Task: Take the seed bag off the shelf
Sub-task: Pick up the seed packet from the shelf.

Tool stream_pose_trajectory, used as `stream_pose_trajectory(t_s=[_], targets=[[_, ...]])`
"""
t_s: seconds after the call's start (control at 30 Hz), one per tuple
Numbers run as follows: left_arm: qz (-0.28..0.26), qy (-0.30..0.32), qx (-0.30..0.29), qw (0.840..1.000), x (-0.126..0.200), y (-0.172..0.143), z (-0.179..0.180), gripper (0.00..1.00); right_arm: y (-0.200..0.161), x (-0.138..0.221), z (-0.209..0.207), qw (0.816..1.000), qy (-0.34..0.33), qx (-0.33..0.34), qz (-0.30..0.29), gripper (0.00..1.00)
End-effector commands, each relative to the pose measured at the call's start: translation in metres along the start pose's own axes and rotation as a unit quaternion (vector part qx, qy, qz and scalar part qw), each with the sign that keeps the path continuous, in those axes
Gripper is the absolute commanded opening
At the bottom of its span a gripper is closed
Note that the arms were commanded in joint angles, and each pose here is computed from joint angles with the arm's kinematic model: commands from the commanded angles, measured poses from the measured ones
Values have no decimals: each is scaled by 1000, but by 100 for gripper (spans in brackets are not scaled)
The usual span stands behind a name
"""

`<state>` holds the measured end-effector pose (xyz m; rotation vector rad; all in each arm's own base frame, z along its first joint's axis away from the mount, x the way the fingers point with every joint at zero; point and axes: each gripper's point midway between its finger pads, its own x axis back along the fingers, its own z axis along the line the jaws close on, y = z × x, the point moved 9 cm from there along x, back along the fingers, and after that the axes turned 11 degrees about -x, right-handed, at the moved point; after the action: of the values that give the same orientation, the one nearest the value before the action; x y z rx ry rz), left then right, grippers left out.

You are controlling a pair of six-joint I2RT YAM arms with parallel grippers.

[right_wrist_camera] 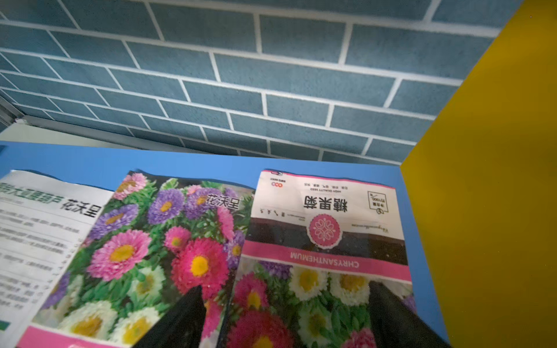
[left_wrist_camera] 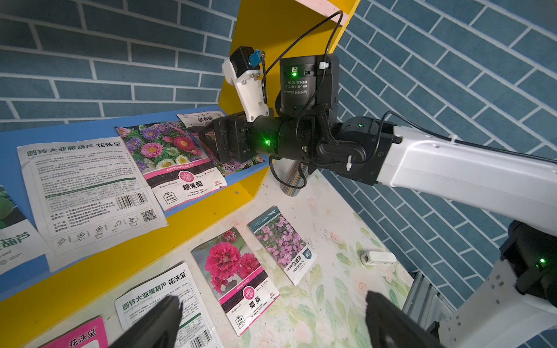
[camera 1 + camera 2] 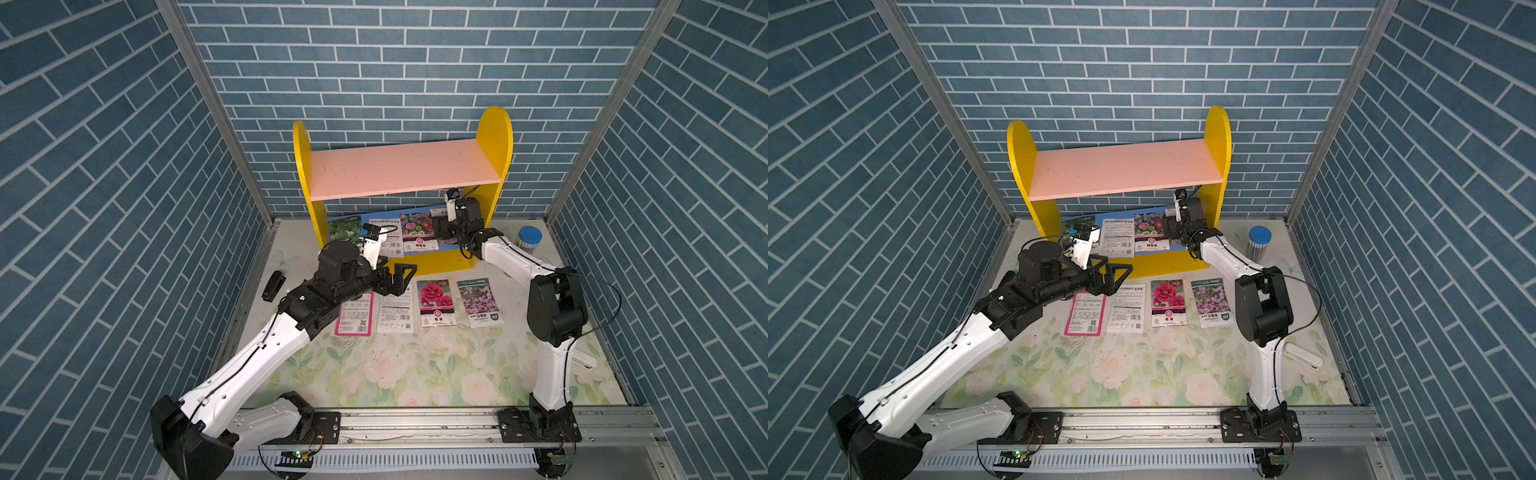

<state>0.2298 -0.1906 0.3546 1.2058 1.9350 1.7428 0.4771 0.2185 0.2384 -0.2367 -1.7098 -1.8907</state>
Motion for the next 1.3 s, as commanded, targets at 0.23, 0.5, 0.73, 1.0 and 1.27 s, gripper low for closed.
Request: stream_pose_trajectory(t_s=[0.23,0.5,0.73,1.0,1.27], targets=[[10,-2,-1,1000,-5,-7,0,100,-14,-7,-20,999,-21,-1,26,82],[13,-1,1,1000,-4,-10,0,100,-31,7,-25,999,-20,-1,34,82],[14,-1,3,1000,-4,-11,1,100,-39,32,-27,999,-14,-16,26,81],[12,-4,6,1000,-5,-10,-1,100,-40,56,-23,999,-2,-38,9,81],[10,-5,5,1000,-3,-8,-3,100,-17,87,-17,998,15,-47,-36,83]])
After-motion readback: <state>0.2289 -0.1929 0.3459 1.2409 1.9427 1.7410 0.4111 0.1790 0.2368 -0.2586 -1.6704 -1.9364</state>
